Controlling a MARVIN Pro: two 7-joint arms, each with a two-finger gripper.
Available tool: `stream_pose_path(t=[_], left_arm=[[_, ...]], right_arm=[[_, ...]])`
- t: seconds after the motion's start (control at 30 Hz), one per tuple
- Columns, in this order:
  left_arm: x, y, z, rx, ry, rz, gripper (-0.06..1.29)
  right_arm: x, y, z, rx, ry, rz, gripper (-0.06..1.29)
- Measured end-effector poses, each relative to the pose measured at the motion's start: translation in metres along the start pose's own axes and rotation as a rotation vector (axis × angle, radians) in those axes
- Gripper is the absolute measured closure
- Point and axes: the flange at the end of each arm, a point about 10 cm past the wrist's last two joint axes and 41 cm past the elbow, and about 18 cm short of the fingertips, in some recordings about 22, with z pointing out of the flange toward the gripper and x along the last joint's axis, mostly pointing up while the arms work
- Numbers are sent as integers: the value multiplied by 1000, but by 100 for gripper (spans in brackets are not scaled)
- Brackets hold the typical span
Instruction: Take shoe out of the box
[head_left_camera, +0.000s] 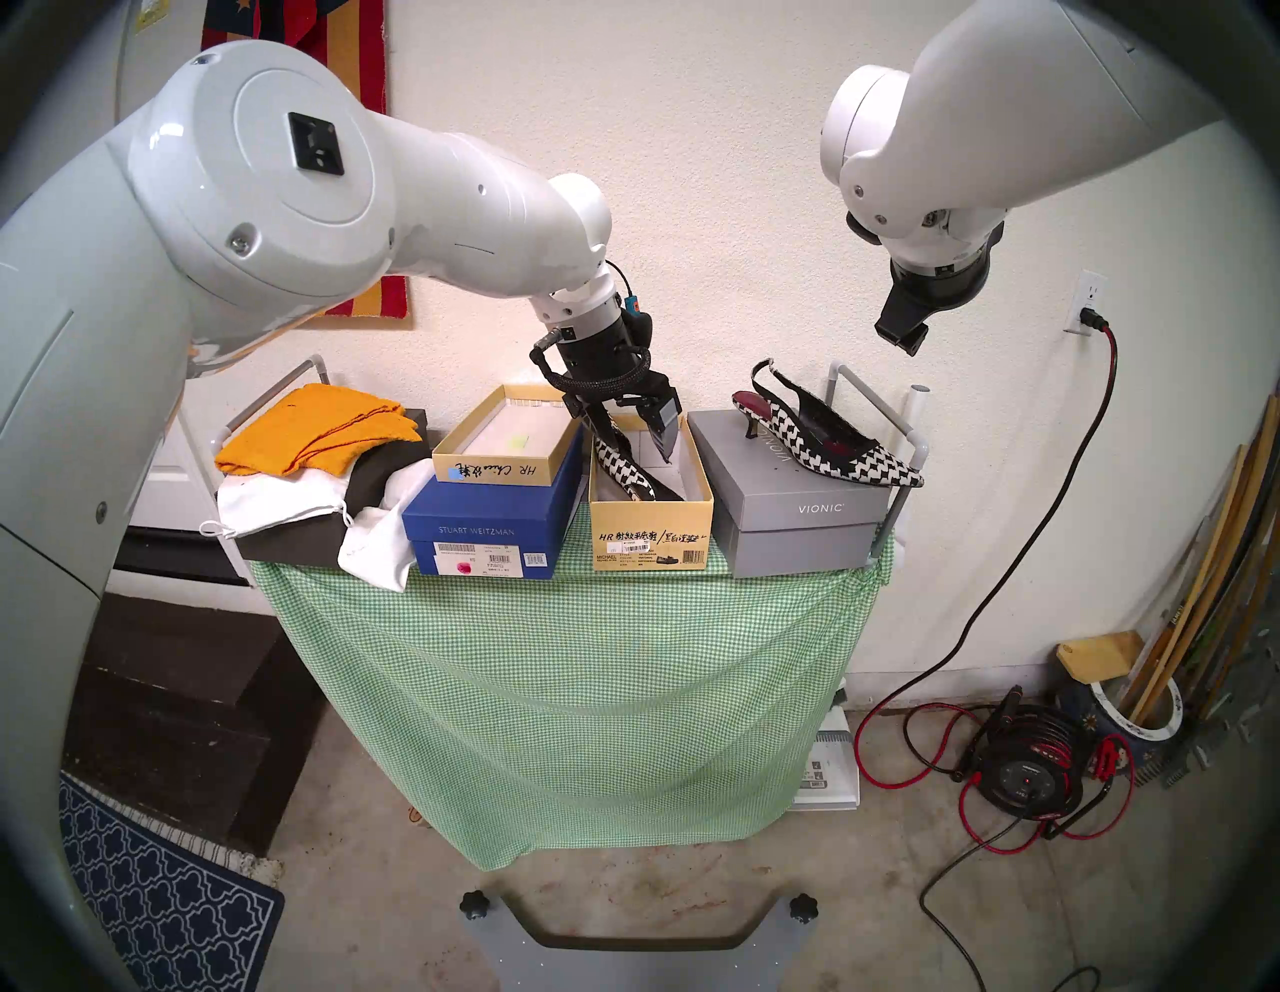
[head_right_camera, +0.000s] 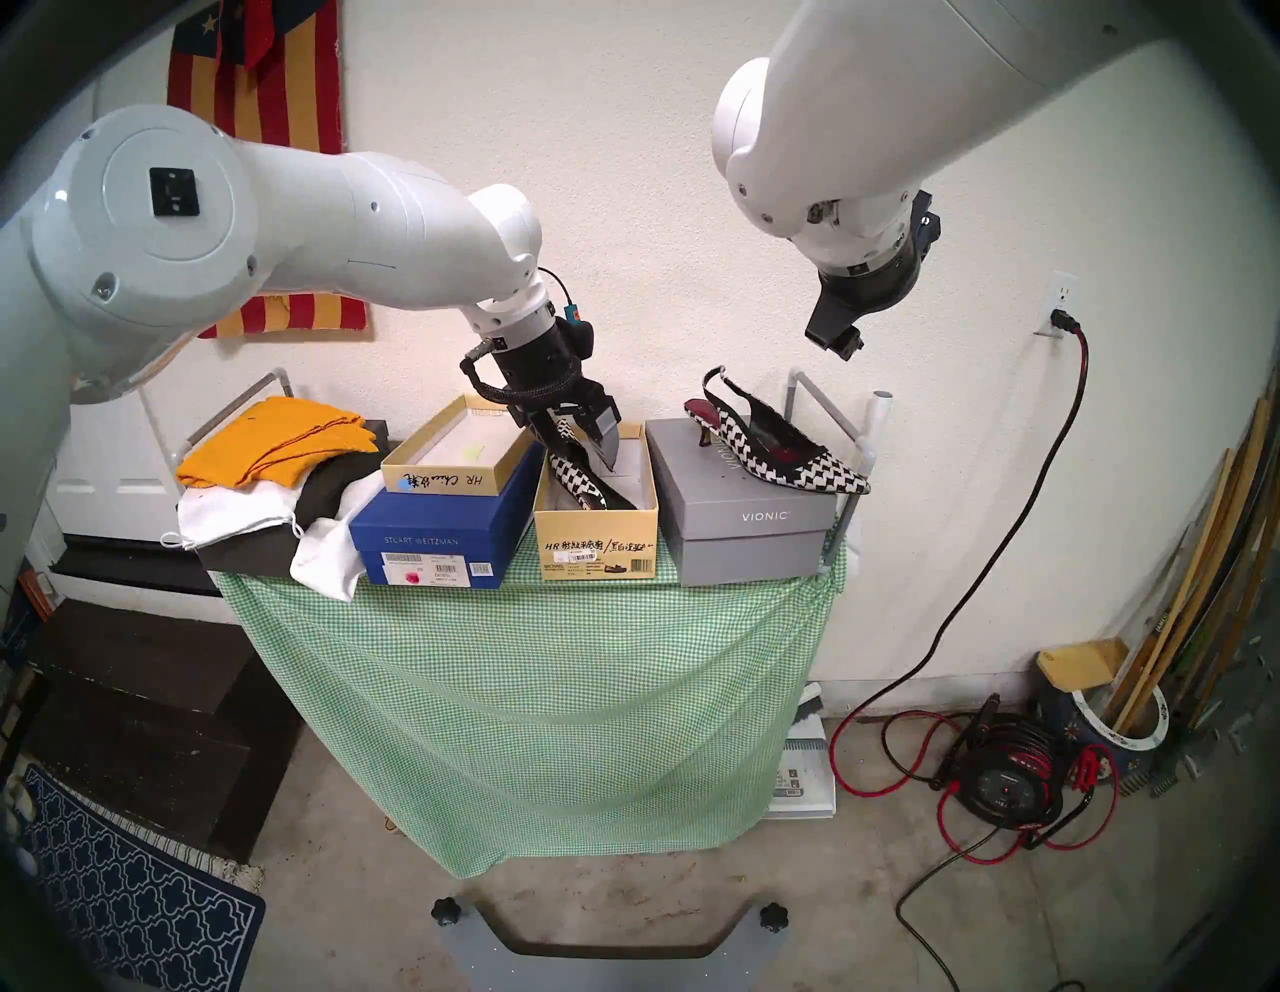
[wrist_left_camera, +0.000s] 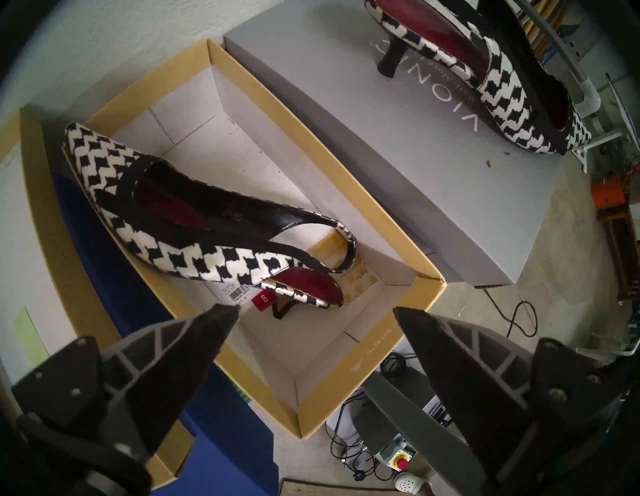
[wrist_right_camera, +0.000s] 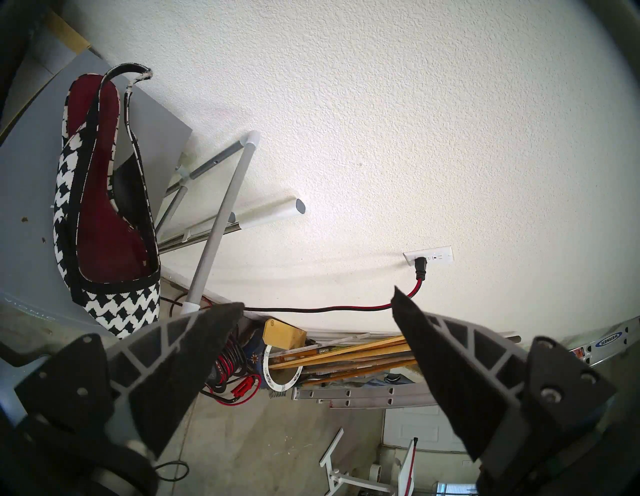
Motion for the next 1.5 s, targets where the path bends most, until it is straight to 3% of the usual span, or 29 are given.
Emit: stream_pose_path(t=[0.43,0.83,1.5], left_arm=[[-6,-5,27,16,-44,-23,-3],[-5,-18,31,50,-31,-46,-3],[-2,-24,49,60,-12,-64,-3]], right_arm=[[0,0,0,0,0,1,2],[0,0,0,1,0,1,2],[0,0,0,1,0,2,2]])
